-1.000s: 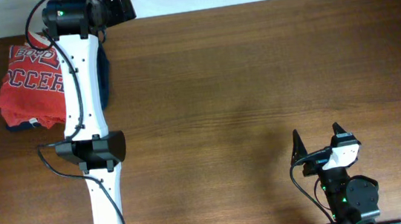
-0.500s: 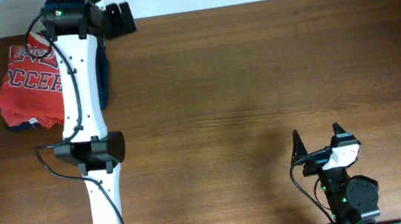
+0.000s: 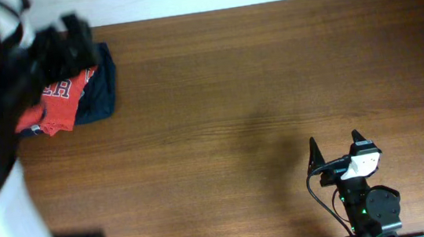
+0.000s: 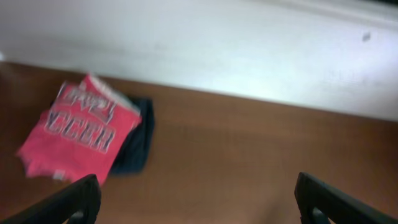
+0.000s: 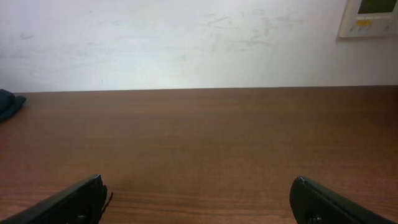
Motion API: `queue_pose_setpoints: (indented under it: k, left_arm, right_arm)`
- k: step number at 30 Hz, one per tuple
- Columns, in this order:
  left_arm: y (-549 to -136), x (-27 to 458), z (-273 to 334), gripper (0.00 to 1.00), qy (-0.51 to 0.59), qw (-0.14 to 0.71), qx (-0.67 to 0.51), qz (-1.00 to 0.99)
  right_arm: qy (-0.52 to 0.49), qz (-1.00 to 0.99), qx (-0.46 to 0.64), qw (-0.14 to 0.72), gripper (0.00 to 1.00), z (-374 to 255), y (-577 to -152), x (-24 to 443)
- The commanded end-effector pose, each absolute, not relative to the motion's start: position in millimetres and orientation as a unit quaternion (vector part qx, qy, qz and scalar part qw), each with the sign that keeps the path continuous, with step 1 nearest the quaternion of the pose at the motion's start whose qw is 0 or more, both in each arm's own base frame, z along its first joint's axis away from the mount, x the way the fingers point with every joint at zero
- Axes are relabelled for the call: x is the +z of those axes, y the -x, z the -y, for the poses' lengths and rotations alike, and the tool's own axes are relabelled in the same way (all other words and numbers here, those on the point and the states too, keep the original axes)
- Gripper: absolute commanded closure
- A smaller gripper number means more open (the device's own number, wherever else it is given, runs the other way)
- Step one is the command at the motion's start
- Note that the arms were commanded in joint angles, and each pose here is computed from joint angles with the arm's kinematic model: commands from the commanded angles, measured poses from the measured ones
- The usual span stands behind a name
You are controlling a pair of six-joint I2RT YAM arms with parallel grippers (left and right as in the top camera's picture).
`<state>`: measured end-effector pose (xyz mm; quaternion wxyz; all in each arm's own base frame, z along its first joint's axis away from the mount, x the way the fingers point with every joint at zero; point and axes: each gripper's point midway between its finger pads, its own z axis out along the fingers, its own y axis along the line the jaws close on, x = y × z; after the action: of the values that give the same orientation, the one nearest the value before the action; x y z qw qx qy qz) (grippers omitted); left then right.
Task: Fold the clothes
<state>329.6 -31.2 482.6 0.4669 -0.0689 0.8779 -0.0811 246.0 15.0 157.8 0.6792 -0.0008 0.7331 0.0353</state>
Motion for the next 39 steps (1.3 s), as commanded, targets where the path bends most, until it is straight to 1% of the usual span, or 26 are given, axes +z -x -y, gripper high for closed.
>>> queue_pose_setpoints:
  k: [1,5,7,9,17,21,28,33,39]
  left_arm:
    - [-312.8,438.2,27.9,0.01,0.071,0.391,-0.062,-0.916]
    - [-277.1,397.9,21.3,0.01,0.076,0.332,-0.043,-0.939]
    - [-269.6,377.3,17.1,0.01,0.079,0.318,-0.031,-0.944]
    - [-270.9,356.8,16.0,0.01,0.08,0.318,-0.027,-0.944]
    - [-311.4,265.6,23.5,0.01,0.077,0.39,-0.05,-0.916]
    - [-321.9,221.9,25.7,0.01,0.074,0.43,-0.061,-0.898]
    - [-314.6,162.2,25.0,0.01,0.073,0.478,-0.069,-0.873]
    - [-301.1,135.8,23.7,0.01,0.072,0.522,-0.077,-0.847]
    - [-281.0,114.8,20.8,0.01,0.073,0.541,-0.078,-0.834]
  right_arm:
    - [-0.007,-0.734,0.032,0.679,0.01,-12.8,-245.7,156.1]
    - [-0.007,-0.734,0.032,0.679,0.01,-12.8,-245.7,156.1]
    - [-0.007,-0.734,0.032,0.679,0.01,-12.7,-245.7,156.1]
    - [-0.007,-0.734,0.032,0.679,0.01,-12.7,-245.7,156.0]
    - [-0.007,-0.734,0.032,0.679,0.01,-12.8,-245.7,156.1]
    - [-0.007,-0.734,0.032,0.679,0.01,-12.8,-245.7,156.0]
    - [-0.007,-0.734,0.032,0.679,0.01,-12.8,-245.7,156.0]
    - [-0.007,-0.734,0.032,0.679,0.02,-12.7,-245.7,156.1]
    - [-0.007,-0.734,0.032,0.679,0.01,-12.8,-245.7,156.1]
